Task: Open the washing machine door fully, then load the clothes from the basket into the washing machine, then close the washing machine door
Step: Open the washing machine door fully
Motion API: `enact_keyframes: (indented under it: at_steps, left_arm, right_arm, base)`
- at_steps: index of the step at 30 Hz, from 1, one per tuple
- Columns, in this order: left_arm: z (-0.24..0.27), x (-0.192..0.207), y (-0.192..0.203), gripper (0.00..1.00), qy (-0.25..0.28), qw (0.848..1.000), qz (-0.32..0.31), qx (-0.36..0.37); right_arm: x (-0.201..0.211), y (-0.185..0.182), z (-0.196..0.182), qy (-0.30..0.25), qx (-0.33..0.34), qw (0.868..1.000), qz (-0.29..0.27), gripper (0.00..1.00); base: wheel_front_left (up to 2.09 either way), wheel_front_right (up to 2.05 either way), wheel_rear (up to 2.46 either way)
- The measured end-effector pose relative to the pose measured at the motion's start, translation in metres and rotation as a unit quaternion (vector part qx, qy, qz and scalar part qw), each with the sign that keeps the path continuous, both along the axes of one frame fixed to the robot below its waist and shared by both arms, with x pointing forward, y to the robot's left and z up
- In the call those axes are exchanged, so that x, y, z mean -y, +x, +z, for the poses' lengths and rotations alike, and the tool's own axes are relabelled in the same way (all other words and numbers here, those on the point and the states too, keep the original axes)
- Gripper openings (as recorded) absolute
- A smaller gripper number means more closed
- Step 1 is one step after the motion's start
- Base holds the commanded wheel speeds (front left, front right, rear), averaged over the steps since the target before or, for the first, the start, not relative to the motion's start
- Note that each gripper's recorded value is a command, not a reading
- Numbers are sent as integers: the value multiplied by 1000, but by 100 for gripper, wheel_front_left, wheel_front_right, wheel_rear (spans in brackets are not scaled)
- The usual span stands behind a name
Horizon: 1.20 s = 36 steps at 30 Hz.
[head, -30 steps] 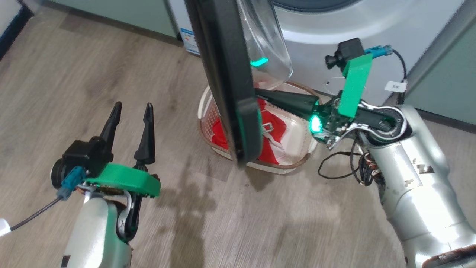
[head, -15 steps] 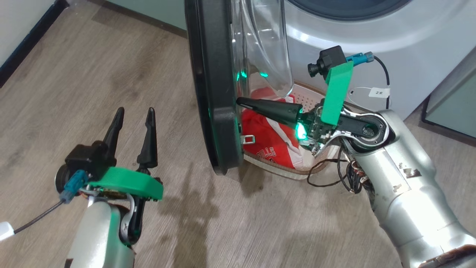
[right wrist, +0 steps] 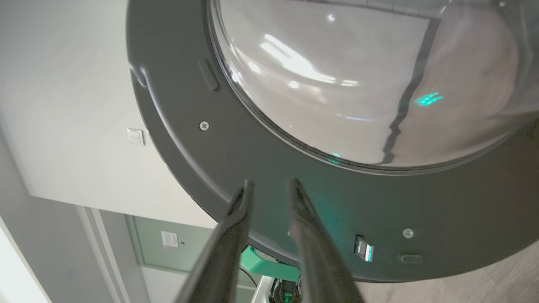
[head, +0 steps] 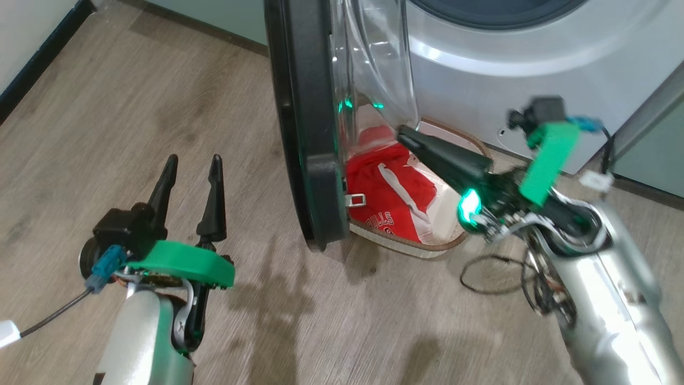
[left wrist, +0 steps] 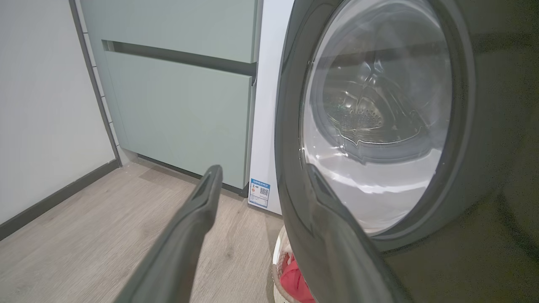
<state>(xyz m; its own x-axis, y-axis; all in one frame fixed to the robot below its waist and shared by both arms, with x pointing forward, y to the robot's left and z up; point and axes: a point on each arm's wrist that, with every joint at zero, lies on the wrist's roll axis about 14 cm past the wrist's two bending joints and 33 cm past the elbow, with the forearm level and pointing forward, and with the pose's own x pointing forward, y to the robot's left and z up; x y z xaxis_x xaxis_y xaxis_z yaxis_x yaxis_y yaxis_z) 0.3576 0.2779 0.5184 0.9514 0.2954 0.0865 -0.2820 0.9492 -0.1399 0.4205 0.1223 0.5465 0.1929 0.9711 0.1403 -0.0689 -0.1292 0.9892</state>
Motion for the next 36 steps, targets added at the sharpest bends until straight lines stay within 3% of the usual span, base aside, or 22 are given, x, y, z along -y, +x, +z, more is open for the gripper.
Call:
enact_keyframes:
  at_steps: [12, 17, 20, 24, 29, 34, 35, 36]
  left_arm:
    - [-1, 0, -3, 100, -7, 1000, 0, 2]
    - [0, 1, -7, 100, -9, 1000, 0, 5]
    - [-4, 2, -11, 100, -12, 1000, 0, 1]
    - [-5, 4, -13, 100, -13, 1000, -1, -1]
    - [-4, 5, -12, 100, -10, 1000, -5, 1]
    - [-2, 4, -12, 100, -7, 1000, -3, 2]
    - [-2, 4, -12, 100, -7, 1000, -3, 2]
    - [-2, 3, -12, 100, -7, 1000, -2, 3]
  right_arm:
    - [69, -12, -19, 19, -41, 987, -157, 100]
    - [88, -20, -18, 12, -33, 975, -220, 100]
    - [103, -13, -11, 7, -12, 959, -283, 100]
    - [131, 6, 0, -18, 42, 922, -385, 100]
    - [162, 27, 3, -89, 141, 854, -494, 100]
    - [174, 43, 13, -183, 295, 773, -531, 100]
    - [174, 43, 13, -183, 295, 773, -531, 100]
    - [175, 44, 13, -207, 325, 756, -530, 100]
  base:
    - [0, 0, 0]
    - [0, 0, 0]
    - [0, 0, 0]
    - [0, 0, 0]
    - [0, 0, 0]
    - [0, 0, 0]
    - [0, 0, 0]
    - [0, 0, 0]
